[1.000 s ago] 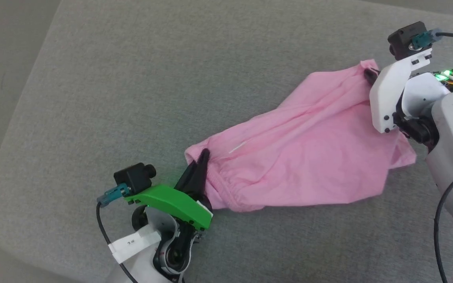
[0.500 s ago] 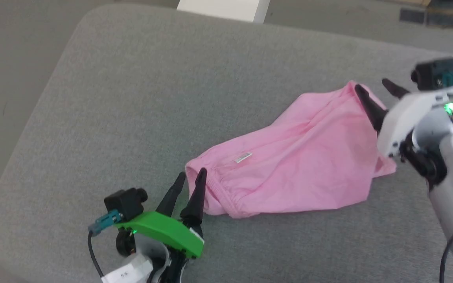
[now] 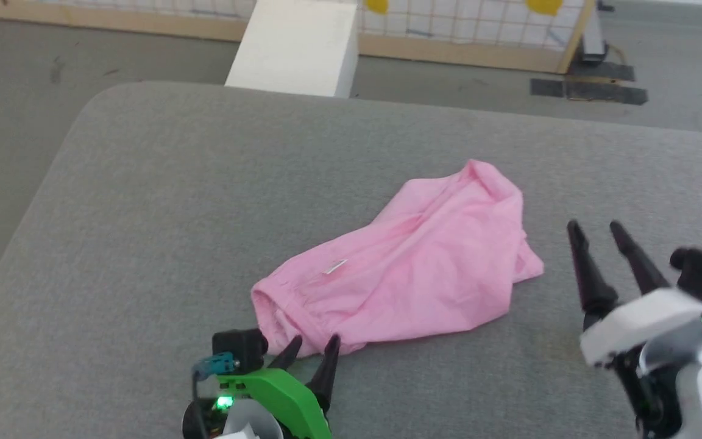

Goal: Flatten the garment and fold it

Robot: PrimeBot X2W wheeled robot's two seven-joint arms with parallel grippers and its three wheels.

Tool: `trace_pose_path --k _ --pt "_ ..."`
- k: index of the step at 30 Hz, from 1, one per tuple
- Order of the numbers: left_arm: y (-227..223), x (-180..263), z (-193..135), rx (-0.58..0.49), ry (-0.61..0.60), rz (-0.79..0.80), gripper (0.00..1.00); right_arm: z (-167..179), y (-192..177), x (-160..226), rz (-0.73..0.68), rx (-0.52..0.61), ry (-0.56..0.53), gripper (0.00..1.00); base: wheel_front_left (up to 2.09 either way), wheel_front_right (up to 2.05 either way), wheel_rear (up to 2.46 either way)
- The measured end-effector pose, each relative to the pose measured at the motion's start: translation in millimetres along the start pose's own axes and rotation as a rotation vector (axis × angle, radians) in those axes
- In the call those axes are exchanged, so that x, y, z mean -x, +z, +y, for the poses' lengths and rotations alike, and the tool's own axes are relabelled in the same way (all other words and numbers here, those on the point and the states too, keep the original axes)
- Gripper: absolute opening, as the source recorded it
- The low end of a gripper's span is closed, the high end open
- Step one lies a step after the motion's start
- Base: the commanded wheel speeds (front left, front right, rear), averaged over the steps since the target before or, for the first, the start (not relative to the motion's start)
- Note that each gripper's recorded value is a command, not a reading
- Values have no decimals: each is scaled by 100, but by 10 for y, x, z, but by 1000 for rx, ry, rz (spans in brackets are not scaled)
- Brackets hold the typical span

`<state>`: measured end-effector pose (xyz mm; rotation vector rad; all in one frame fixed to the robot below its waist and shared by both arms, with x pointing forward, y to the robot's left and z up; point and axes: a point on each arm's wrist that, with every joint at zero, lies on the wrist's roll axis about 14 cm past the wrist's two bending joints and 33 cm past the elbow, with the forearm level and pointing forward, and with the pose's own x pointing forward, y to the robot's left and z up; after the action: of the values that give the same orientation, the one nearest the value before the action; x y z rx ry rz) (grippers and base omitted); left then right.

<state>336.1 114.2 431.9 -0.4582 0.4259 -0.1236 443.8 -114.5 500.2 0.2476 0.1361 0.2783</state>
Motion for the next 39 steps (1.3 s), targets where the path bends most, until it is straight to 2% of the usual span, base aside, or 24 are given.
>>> trace_pose_path --k 7,14,15,16,17,22,28,36,39 --pt "-275 -60 153 -94 105 144 100 -66 95 333 -51 -21 -59 100 0 0 0" --pt "-344 -157 185 -115 138 208 98 -133 54 422 -44 -41 -83 100 0 0 0" --pt "-352 -168 186 -120 138 215 61 -124 41 417 -40 -37 -81 100 0 0 0" --pt "-362 -180 192 -125 139 223 36 -115 25 411 -35 -38 -78 100 0 0 0" --pt "-368 -189 202 -127 142 226 0 -101 5 402 -29 -39 -73 100 0 0 0" --pt "-365 -232 218 -131 140 234 0 -45 -152 337 26 -28 -56 100 0 0 0" --pt "-338 -248 219 -116 133 199 0 -2 -270 49 91 26 -34 100 0 0 0" --pt "-304 -268 233 -106 125 179 0 22 -814 -321 364 21 -21 100 0 0 0" --pt "-303 -278 249 -101 129 176 0 -14 -972 -418 457 51 -31 100 0 0 0"
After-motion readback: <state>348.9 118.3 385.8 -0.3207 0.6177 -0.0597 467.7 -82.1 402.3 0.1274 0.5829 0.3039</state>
